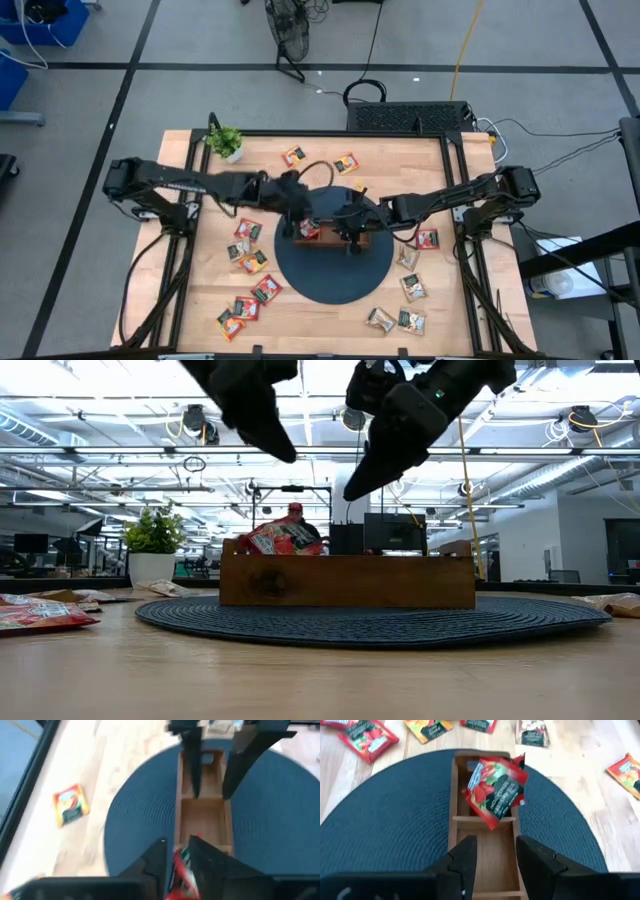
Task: Pick & Place Tea
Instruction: Put the red tea bag into the left section of the wooden organizer
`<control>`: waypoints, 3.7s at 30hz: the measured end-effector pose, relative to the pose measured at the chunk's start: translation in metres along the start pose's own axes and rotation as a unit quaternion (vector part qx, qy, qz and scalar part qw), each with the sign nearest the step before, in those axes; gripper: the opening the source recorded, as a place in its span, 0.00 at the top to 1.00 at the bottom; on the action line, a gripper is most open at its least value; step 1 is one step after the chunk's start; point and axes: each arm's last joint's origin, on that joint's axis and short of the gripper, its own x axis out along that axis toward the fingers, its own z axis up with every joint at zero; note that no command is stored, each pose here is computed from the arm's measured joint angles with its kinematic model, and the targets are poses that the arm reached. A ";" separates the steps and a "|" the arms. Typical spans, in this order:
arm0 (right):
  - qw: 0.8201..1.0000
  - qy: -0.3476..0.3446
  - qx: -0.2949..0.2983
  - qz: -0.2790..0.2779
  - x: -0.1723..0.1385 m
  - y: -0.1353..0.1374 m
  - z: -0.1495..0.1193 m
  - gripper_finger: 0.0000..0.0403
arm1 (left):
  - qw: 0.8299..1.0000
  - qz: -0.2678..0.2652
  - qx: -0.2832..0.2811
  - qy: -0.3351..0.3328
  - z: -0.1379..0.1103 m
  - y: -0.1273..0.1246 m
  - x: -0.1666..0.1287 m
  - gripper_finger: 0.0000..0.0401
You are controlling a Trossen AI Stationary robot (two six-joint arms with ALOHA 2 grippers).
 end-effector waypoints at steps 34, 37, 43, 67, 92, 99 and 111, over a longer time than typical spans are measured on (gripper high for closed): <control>0.999 0.030 -0.033 0.030 -0.007 0.031 -0.010 0.71 | 0.970 -0.199 0.020 0.142 -0.013 0.035 0.073 0.50; 0.999 0.029 -0.033 0.030 -0.007 0.031 -0.009 0.71 | 0.967 -0.202 0.017 0.153 -0.015 0.035 0.072 0.54; 0.999 0.028 -0.032 0.030 -0.007 0.031 -0.009 0.71 | 0.964 -0.216 0.014 0.153 -0.015 0.034 0.072 0.64; 0.998 0.048 -0.023 0.027 -0.007 0.031 -0.013 0.71 | 0.968 -0.156 0.125 0.154 -0.004 -0.012 0.033 0.99; 0.999 0.042 -0.021 0.027 -0.007 0.030 -0.012 0.71 | 0.953 -0.110 0.132 0.250 -0.033 -0.043 0.103 1.00; 0.999 0.041 -0.021 0.027 -0.007 0.030 -0.012 0.71 | 0.965 -0.077 0.120 0.218 -0.028 -0.042 0.108 1.00; 0.999 0.041 -0.021 0.027 -0.007 0.030 -0.012 0.71 | 0.969 0.038 0.128 0.207 -0.024 -0.043 0.106 0.99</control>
